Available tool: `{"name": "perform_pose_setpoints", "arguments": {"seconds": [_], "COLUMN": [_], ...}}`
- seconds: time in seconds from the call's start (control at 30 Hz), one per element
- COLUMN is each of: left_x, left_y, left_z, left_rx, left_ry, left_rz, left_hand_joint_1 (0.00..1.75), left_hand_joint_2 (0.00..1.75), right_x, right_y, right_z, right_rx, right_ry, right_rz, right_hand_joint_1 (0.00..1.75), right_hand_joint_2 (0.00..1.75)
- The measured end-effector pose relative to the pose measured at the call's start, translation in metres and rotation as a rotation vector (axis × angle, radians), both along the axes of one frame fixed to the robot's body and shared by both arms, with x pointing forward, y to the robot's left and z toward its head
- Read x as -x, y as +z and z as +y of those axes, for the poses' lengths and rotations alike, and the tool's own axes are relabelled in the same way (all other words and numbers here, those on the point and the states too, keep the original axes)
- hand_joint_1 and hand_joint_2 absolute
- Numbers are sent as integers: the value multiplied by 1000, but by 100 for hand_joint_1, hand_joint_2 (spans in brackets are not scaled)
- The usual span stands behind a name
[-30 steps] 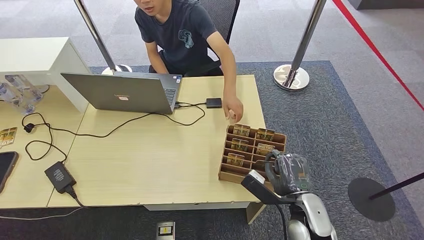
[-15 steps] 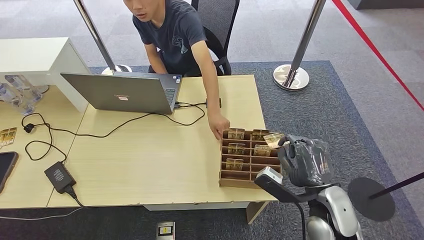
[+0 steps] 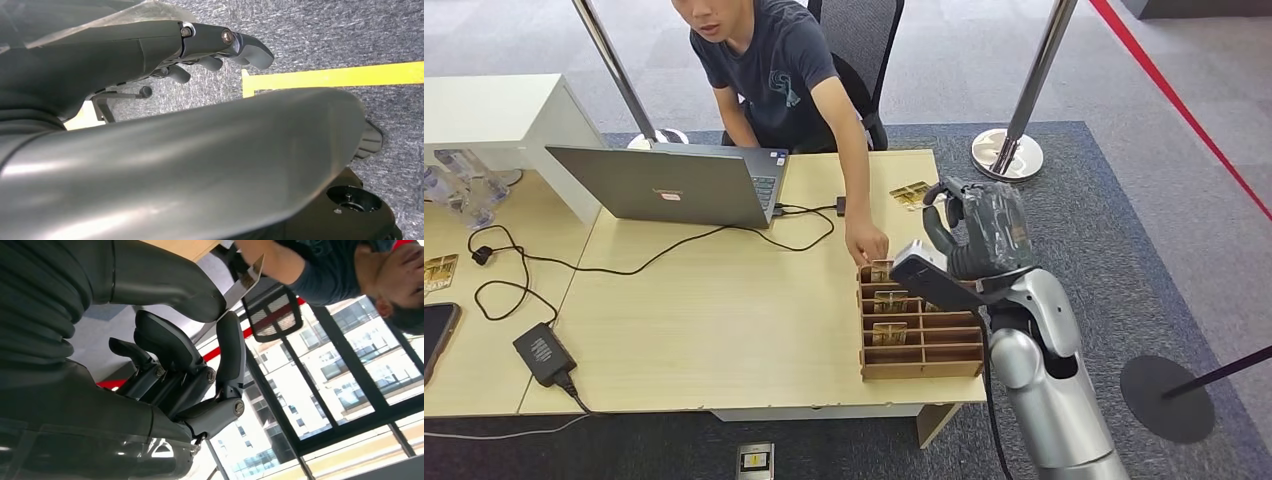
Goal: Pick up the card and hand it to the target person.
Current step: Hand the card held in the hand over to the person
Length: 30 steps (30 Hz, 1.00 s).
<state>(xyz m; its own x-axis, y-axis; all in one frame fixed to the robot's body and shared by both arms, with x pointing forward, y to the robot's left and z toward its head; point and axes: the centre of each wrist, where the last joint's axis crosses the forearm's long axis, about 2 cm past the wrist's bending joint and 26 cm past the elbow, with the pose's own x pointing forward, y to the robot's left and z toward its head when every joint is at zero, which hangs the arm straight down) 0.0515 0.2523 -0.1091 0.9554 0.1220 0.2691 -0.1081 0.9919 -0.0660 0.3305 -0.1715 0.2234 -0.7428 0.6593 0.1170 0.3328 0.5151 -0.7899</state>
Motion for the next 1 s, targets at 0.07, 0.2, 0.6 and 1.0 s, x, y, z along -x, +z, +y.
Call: {"name": "perform_pose_setpoints", "arguments": {"seconds": [0.07,0.2,0.6,1.0], "left_x": [0,0,-1,-1], "left_y": [0,0,0,0], "left_z": [0,0,1,3], "left_rx": [-1,-3,-6,-6], "left_ry": [-8,-21,-31,-20], "left_rz": [0,0,10,17], "left_hand_joint_1": [0,0,0,0], "left_hand_joint_2": [0,0,0,0], "right_x": [-9,-22,-36,-37], "right_y": [4,8,2,-5], "right_z": [10,26,51,62], "right_rx": [-8,-14,2,20], "right_ry": [6,11,31,2], "right_rz": [16,55,132,168], "right_hand_joint_1": [175,175,175,0], "right_hand_joint_2": [175,175,175,44]}}
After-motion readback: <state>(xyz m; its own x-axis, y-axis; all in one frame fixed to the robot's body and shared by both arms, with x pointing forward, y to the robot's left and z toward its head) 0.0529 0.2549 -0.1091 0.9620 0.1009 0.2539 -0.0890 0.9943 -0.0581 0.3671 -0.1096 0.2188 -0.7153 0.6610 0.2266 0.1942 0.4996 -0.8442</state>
